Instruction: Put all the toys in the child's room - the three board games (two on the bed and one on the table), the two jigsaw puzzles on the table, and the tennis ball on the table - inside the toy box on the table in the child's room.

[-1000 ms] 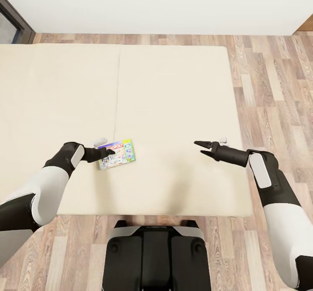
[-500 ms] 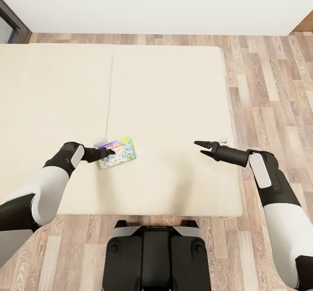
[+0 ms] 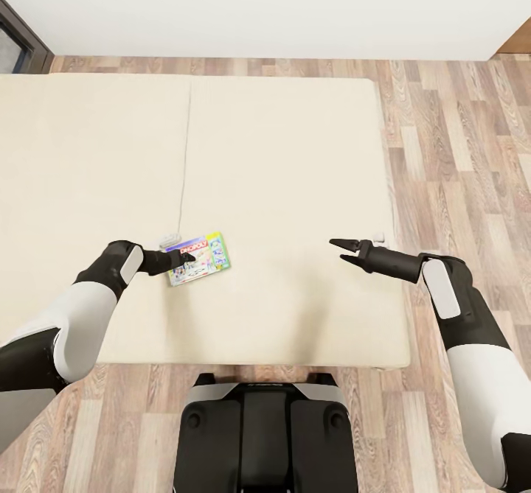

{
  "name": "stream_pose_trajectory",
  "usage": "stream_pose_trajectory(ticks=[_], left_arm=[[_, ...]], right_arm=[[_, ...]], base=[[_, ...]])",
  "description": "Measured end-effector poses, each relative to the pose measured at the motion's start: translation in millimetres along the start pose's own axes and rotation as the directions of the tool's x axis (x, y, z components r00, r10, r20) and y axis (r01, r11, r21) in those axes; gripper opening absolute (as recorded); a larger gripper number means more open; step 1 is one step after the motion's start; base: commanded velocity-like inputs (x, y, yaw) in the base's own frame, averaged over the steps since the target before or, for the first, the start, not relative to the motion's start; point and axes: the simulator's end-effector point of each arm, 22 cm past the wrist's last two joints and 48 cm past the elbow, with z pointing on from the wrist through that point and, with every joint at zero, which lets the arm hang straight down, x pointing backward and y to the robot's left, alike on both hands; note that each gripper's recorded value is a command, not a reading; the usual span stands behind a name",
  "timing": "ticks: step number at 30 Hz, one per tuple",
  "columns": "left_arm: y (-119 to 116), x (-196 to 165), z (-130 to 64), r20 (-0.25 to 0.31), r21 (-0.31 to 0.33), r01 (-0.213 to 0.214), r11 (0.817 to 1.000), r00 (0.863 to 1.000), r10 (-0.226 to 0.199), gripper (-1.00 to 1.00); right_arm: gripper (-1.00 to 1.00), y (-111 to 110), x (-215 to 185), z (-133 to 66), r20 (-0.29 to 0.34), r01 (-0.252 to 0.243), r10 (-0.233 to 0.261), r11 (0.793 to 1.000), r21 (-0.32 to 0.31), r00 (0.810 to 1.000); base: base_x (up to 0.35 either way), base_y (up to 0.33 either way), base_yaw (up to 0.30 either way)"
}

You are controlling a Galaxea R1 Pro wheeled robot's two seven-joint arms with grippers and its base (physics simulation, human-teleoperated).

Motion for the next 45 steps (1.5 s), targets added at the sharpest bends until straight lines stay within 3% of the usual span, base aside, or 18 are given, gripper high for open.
stream_pose_trajectory(ticks=[45], left_arm=[[-2.1,0.7,0.6,-0.001,0.003,-0.001,1.000,1.000,0.001,1.00]], right_arm=[[1.00,0.3,0.1,0.3,0.000,0.000,0.000,1.000,-0.001,1.000]], base=[[0.000,-0.188,0.000]])
